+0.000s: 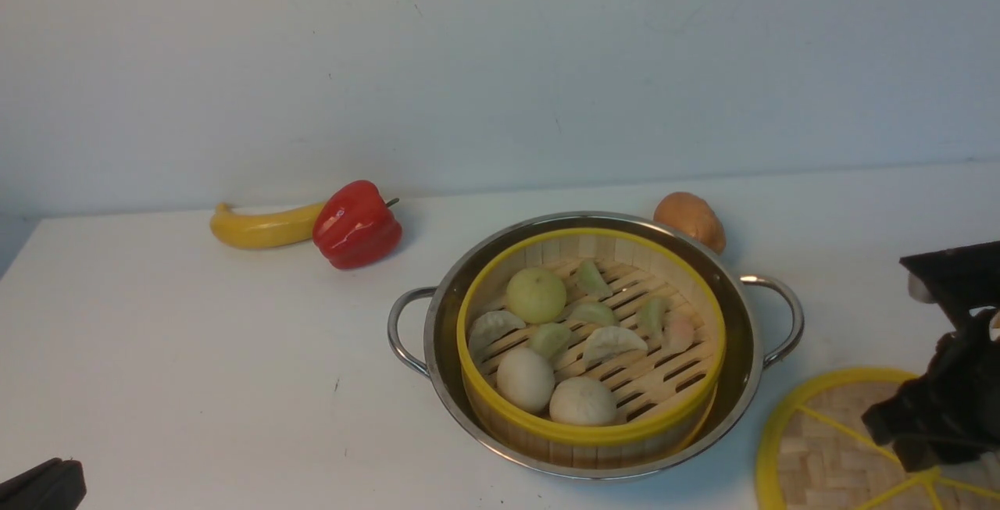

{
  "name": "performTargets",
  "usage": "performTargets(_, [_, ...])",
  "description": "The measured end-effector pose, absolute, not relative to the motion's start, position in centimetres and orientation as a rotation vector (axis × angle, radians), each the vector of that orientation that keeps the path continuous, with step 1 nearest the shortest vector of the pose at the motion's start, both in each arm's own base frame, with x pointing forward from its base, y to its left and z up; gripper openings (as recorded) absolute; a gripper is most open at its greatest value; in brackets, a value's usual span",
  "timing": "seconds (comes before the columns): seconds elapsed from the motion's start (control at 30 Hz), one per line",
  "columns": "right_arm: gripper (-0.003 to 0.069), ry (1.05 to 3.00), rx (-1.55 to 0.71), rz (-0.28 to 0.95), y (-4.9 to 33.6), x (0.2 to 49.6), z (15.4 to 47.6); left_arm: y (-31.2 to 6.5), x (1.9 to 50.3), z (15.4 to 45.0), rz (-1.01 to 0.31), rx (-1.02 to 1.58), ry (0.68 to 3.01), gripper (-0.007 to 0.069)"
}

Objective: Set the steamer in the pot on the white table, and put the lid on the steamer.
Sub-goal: 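Move the gripper down to the bamboo steamer lid and grasp its center knob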

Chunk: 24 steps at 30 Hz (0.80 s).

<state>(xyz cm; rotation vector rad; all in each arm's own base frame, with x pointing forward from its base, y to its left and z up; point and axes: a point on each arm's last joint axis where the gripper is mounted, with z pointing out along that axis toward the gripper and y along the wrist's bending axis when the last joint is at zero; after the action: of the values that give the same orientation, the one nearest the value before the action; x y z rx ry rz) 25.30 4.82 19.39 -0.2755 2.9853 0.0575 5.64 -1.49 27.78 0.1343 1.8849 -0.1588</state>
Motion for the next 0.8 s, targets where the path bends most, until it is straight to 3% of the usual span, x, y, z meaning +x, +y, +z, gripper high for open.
performTargets(0.8, [0.022, 3.035, -0.272, 0.014, 4.7, 25.9, 17.7, -1.5, 5.6, 27.8, -0.159, 0.134, 1.885, 0.001])
